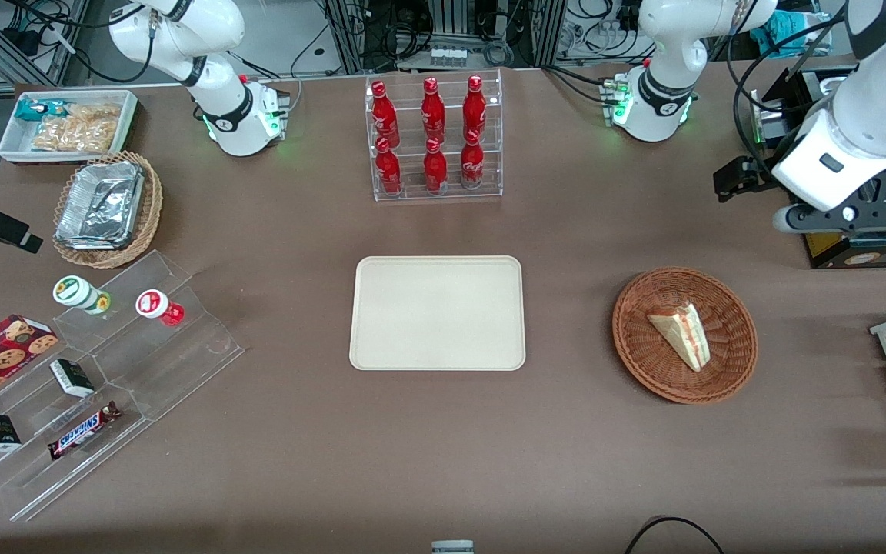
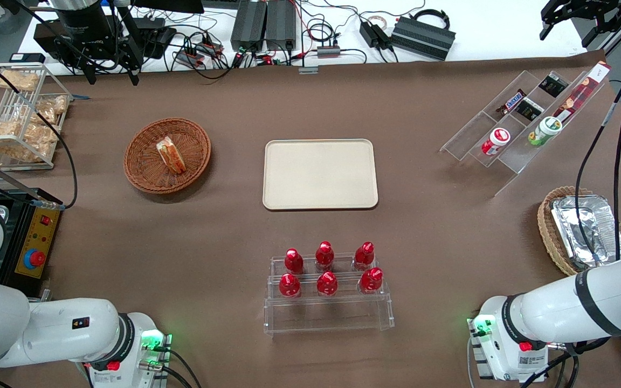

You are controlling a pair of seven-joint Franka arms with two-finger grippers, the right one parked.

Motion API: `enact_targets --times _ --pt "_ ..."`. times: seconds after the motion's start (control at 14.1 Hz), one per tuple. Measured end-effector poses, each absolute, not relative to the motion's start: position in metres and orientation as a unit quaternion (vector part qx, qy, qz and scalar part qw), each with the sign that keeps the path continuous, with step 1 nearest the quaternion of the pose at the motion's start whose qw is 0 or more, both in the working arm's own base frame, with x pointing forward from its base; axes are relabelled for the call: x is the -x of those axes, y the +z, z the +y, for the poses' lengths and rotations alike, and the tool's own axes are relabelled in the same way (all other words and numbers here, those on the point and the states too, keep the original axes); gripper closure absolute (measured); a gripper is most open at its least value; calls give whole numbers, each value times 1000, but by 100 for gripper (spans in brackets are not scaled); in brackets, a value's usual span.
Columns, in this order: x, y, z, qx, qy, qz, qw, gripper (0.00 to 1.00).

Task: Place sandwich from basket to tray
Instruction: 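Move the left gripper down over the sandwich in the wicker basket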

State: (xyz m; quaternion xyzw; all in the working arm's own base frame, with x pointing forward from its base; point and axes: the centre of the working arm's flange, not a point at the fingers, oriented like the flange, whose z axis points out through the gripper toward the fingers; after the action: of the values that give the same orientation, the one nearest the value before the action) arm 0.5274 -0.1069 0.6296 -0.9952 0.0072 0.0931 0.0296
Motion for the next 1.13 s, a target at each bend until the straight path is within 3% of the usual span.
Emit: enact_targets --times 0.21,0.42,0.57,0.92,1.13 --pt "-524 629 -110 995 94 10 31 0" --pt "-529 597 -102 993 116 2 35 0" --pt "-544 541 -90 992 121 -22 34 0" --pt "-555 353 -59 978 73 -195 20 0" --pt "-560 316 -50 953 58 -296 12 0"
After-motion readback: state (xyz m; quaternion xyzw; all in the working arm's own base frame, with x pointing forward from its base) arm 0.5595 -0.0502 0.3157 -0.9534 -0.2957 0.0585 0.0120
